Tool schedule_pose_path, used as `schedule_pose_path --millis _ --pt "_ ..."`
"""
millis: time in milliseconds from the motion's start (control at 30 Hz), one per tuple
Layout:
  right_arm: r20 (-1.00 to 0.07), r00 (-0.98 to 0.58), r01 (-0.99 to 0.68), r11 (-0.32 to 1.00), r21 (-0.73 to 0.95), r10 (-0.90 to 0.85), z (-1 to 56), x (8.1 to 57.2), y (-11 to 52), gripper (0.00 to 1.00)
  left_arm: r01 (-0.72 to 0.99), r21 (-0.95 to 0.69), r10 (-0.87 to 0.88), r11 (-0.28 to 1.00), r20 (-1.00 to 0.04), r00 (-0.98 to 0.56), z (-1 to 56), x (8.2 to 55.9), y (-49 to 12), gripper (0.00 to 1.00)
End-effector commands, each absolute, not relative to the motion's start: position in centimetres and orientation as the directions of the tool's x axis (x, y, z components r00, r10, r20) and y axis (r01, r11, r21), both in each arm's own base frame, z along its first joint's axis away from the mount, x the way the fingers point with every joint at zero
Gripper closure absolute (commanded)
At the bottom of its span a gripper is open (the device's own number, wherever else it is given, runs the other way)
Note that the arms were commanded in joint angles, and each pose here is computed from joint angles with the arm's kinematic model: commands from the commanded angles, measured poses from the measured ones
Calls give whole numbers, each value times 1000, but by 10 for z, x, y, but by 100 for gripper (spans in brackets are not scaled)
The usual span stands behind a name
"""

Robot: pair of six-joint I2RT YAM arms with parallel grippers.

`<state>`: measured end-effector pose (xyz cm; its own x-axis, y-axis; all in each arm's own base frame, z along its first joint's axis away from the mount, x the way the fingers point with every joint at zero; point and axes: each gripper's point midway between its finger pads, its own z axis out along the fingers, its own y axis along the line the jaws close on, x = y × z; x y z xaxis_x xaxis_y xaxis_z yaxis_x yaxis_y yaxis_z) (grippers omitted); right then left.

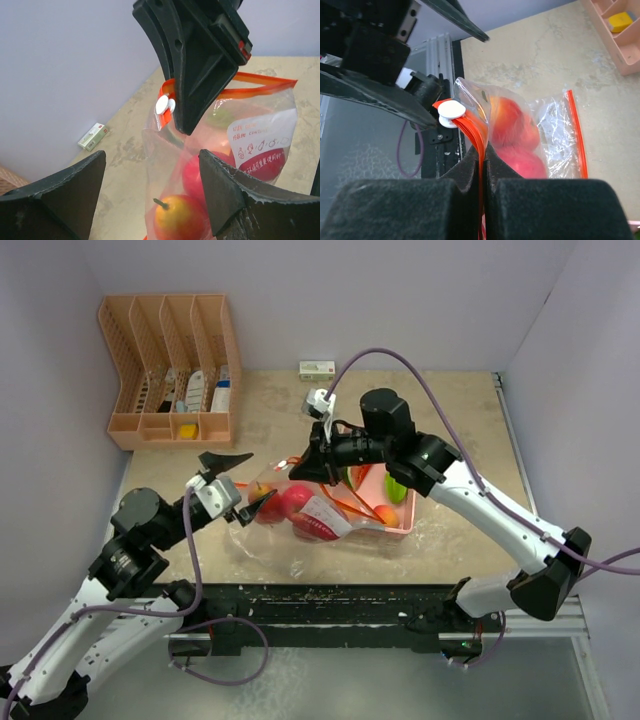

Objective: Place the food in the zip-top bag and seal the zipper
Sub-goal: Zip the zipper food storage bag at the center of the board.

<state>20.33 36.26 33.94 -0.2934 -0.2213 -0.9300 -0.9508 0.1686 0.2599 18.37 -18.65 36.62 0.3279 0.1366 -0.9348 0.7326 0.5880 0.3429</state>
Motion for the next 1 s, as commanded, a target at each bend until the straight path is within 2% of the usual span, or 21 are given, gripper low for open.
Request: schedule_pose_path --millis 0,133,500,667,967 --pt "-958 -229 -973 66 220 -175 367 181 355 100 726 441 155 529 -890 428 368 183 -196 22" --pt "-957 -228 -974 30 226 -178 367 173 353 100 706 507 151 494 -850 504 370 179 -201 24" --pt "-950 -240 -970 3 244 -201 354 165 350 100 731 511 112 452 -845 522 378 177 -213 28" --pt "-946 -248 -968 9 251 -209 348 166 350 100 780 500 99 377 -859 503 373 173 -226 39" --pt "-946 -240 -968 -23 251 -216 343 161 350 100 800 485 81 354 -868 490 371 170 -231 46"
